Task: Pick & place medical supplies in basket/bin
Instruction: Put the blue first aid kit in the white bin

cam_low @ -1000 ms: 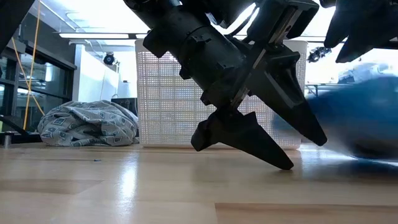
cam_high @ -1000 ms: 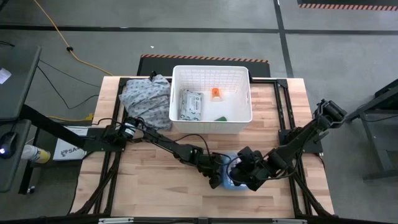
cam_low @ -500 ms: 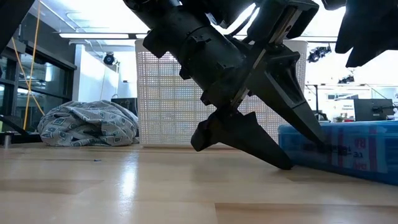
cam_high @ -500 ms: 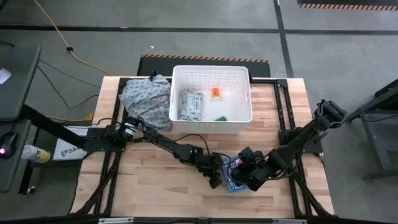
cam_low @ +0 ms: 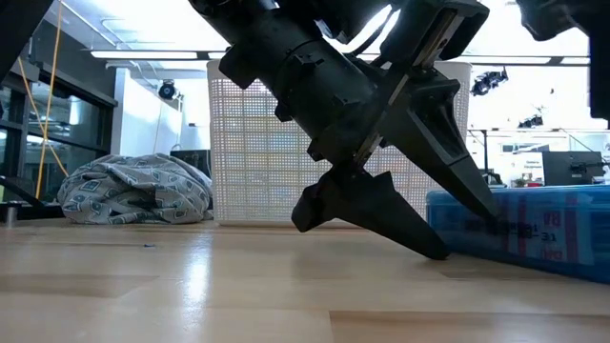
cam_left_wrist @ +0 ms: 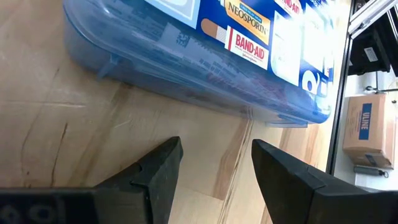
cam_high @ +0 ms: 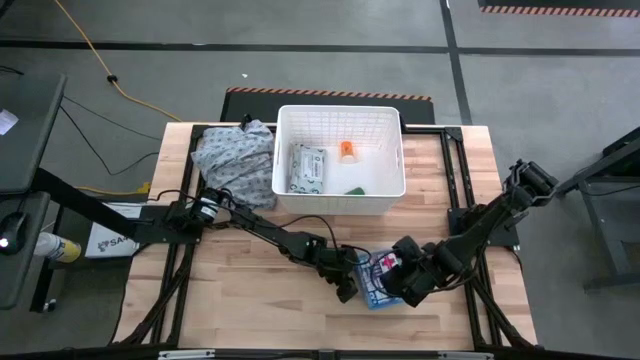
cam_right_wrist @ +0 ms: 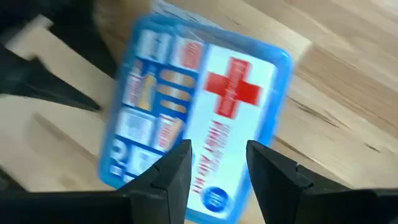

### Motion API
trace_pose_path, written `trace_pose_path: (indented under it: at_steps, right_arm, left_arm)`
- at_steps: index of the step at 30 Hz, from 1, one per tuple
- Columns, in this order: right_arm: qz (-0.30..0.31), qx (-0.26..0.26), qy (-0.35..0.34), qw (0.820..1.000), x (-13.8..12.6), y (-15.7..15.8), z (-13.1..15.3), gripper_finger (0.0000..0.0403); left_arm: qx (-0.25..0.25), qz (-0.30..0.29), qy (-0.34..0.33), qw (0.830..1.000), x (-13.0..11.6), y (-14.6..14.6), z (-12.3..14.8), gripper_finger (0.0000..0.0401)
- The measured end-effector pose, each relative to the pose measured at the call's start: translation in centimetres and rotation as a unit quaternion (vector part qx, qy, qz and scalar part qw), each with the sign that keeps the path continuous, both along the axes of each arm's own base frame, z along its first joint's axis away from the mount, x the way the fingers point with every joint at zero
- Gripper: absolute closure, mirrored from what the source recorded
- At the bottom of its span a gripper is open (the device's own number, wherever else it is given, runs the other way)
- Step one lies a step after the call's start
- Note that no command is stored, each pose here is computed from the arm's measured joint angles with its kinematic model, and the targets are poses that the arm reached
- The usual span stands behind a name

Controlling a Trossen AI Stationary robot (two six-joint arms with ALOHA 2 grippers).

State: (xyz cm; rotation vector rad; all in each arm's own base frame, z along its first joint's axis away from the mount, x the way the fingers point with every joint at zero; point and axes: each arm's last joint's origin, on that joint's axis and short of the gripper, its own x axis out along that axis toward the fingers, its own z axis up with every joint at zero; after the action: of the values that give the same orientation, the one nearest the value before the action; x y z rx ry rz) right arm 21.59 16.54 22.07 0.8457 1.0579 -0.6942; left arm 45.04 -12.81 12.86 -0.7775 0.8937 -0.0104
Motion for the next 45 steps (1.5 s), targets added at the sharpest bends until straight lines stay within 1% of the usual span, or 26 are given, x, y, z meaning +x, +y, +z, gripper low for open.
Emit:
trace_pose_path:
  at_steps: [8, 15, 20, 24, 28, 33, 45]
  right_arm:
    - [-0.004, 0.002, 0.037, 0.999, -1.0, 0.3, -0.1, 0.0256]
    - [-0.016, -0.004, 0.083, 0.996, -1.8, -0.1, -0.3, 0.0257]
    - [-0.025, 0.012, 0.107, 0.994, -2.2, -0.2, -1.2, 0.0258]
    - [-0.026, 0.034, 0.105, 0.994, -2.3, 0.0, -2.3, 0.0256]
    - [-0.019, 0.056, 0.094, 0.994, -2.1, 0.2, -2.7, 0.0258]
    - [-0.001, 0.053, 0.087, 0.995, -2.0, 0.3, -2.7, 0.0255]
    - [-0.004, 0.047, 0.082, 0.995, -1.9, 0.1, -2.7, 0.0253]
  left_arm:
    - [0.0, 0.0, 0.0, 1.0, 0.0, 0.0, 0.0, 0.0162]
    - [0.001, 0.002, -0.001, 1.0, 0.0, 0.0, 0.0, 0.0162]
    - [0.001, 0.002, -0.001, 1.0, 0.0, 0.0, 0.0, 0.0162]
    - [0.001, 0.002, -0.002, 1.0, 0.0, 0.0, 0.0, 0.0162]
    - [0.001, 0.002, -0.002, 1.0, 0.0, 0.0, 0.0, 0.0162]
    - [0.001, 0.002, -0.002, 1.0, 0.0, 0.0, 0.0, 0.0162]
    - [0.001, 0.002, -0.003, 1.0, 0.0, 0.0, 0.0, 0.0162]
